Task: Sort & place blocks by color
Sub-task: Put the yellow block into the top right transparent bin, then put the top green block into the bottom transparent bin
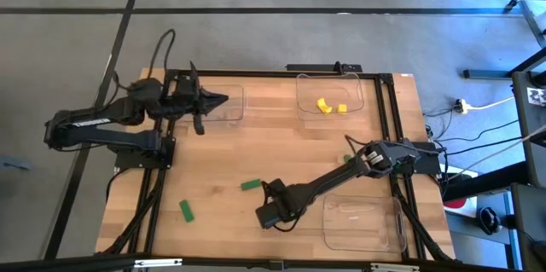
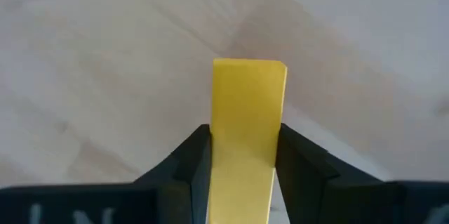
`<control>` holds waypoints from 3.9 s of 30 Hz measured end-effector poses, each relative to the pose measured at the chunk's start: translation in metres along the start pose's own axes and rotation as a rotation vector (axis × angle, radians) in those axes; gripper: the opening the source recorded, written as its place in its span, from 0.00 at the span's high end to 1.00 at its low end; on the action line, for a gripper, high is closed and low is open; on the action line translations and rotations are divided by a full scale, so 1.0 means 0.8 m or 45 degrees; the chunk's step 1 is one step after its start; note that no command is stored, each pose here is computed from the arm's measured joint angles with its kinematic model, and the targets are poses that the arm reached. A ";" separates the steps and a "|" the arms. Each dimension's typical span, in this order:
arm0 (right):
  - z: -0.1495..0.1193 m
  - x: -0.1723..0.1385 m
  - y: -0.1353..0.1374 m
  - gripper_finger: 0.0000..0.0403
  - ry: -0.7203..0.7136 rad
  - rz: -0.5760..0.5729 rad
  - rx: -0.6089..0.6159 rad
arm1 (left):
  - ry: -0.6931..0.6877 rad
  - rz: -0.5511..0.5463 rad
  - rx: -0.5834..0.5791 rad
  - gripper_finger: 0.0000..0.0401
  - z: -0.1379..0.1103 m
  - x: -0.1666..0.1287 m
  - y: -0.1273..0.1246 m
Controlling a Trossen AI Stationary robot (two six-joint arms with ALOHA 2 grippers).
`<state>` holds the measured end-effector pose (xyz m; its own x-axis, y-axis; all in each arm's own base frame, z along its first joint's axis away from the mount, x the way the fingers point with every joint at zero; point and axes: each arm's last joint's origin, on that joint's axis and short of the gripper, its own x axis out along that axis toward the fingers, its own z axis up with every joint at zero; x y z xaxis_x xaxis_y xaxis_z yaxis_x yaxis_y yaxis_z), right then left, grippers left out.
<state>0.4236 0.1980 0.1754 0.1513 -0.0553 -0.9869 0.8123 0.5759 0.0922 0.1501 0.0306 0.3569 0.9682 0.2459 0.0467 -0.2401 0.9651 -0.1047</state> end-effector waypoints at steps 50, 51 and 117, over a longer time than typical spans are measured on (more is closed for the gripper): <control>0.093 -0.213 -0.337 0.69 -1.267 0.980 -0.597 | 0.027 -0.033 -0.177 1.00 -0.024 0.066 -0.003; 0.093 -0.213 -0.337 0.69 -1.267 0.980 -0.596 | 0.027 -0.033 -0.177 1.00 -0.024 0.066 -0.003; 0.288 -0.060 -0.474 0.23 -0.339 0.023 0.140 | 0.016 0.005 -0.190 1.00 -0.023 0.066 -0.002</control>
<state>0.2381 -0.2056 0.2181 0.2970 -0.2661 -0.9171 0.8620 0.4879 0.1377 0.2027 0.0405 0.3412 0.9683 0.2475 0.0333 -0.2316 0.9398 -0.2512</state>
